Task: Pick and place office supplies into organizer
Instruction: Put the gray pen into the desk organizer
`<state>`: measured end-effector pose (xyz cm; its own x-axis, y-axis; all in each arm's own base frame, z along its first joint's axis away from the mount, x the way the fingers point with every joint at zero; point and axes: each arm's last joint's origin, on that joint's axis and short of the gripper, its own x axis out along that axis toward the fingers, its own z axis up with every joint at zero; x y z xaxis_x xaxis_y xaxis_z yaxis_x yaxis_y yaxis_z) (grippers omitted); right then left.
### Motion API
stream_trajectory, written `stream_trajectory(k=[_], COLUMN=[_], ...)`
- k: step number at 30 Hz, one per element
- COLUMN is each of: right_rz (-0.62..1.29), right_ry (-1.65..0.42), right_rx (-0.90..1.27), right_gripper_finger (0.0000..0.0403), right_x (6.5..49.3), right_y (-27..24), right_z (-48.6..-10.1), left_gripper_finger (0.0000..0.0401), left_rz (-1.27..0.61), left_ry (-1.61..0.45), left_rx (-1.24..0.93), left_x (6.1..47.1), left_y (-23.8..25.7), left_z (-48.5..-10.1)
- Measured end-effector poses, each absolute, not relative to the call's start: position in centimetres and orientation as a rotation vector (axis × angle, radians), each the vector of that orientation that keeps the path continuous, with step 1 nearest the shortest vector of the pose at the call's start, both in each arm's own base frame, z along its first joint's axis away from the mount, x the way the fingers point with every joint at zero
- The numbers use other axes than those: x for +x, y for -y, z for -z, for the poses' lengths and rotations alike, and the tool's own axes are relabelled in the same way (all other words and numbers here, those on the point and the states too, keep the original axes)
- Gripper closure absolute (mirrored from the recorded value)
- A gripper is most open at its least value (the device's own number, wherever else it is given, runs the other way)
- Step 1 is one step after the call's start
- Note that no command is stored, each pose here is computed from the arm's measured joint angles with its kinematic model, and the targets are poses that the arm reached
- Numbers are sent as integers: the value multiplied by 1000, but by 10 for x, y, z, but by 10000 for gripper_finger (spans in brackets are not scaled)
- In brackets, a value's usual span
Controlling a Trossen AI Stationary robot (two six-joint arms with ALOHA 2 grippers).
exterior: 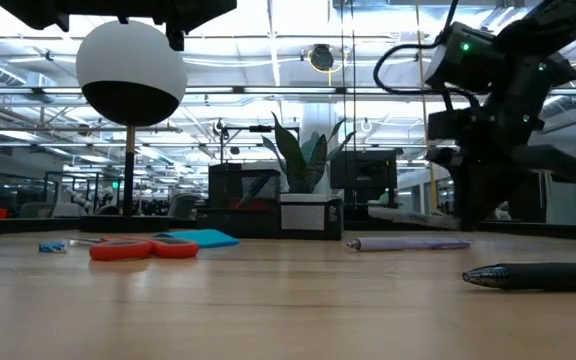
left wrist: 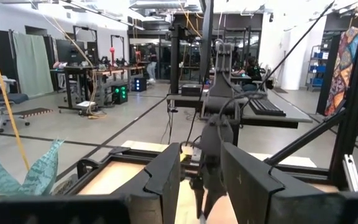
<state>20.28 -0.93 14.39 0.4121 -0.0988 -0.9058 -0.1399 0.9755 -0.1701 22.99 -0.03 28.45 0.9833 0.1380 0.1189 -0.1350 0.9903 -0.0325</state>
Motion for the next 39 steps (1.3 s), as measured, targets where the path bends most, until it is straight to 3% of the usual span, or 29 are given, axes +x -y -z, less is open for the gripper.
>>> stream_trajectory(k=[13,23,28,39], right_rz=[18,-49,-69,-81], right_ry=[-751,-380,-226,-63], right_rx=[-203,-212,-222,-242], right_gripper_finger=[375,375,375,375], right_x=[207,214,219,229], right_y=[6,3,2,1], right_z=[-191,-229,-243,-253], left_gripper_finger=[272,173,146,155], left_rz=[-110,-103,-107,-70], left_ry=[88,113,190,219], left_rx=[91,92,84,90], left_x=[230,232,234,275], left_y=[4,6,6,9], left_z=[-282,-283,-288,-285])
